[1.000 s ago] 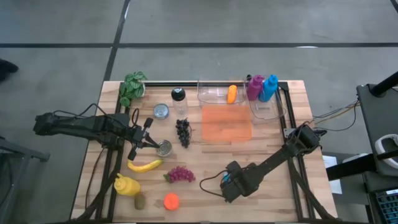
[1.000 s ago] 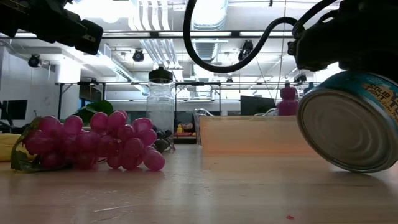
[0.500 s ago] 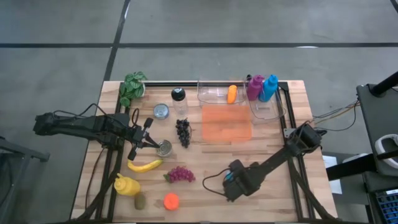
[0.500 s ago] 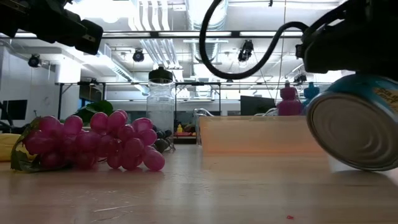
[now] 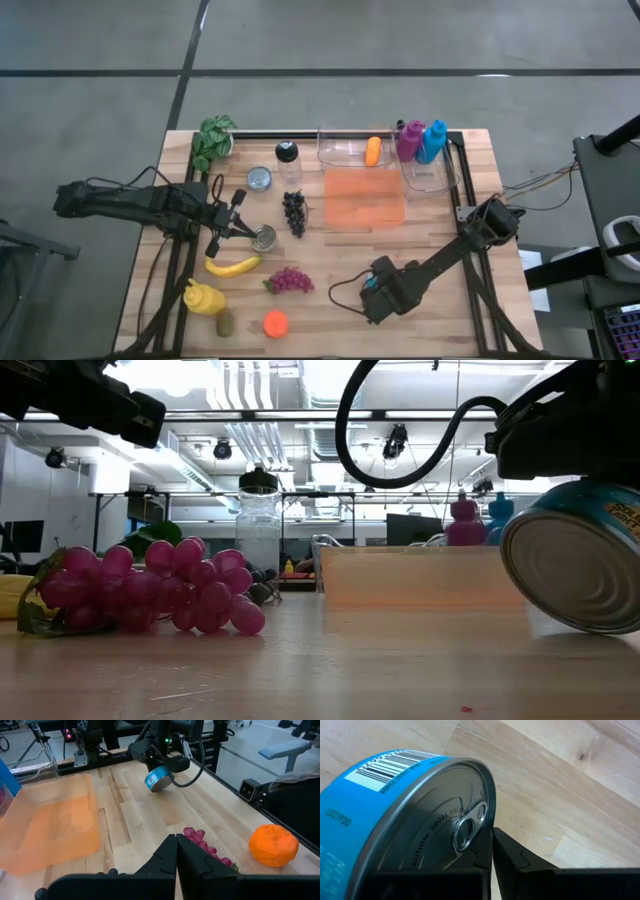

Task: Pick & Place Food Item
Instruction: Put the blue and yellow tuna can into the orange bin

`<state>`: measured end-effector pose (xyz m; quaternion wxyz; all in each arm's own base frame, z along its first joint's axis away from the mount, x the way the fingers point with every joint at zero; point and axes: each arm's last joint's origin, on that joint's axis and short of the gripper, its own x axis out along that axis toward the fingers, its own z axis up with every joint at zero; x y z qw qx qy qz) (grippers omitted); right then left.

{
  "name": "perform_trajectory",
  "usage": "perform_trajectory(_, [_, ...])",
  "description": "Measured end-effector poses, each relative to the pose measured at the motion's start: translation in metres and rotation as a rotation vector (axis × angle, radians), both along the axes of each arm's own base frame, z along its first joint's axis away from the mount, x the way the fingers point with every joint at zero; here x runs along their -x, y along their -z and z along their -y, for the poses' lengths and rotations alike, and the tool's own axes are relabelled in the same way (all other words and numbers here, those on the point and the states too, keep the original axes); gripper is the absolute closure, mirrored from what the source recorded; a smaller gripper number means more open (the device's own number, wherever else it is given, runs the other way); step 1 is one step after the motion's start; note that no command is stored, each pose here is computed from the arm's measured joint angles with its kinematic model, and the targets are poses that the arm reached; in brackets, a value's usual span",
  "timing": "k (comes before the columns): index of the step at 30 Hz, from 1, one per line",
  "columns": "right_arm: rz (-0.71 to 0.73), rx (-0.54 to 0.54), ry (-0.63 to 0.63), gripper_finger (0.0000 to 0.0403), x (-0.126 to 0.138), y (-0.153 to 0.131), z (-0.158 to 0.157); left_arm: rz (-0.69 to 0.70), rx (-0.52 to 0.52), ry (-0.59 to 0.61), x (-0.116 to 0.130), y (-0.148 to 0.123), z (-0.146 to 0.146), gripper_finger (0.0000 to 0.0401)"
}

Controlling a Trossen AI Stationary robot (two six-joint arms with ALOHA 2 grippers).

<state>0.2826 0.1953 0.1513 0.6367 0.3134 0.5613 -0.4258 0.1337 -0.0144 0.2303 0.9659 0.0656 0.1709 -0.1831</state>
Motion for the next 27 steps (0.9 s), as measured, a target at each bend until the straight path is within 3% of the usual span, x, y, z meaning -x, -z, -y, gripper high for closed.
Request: perform_trajectory(27, [0.002,-0.003,-0.007,0.0394,-0.0006,0.001,-0.0003,0.001,-0.001,0.0,0.0,0.0,0.0,0.0395])
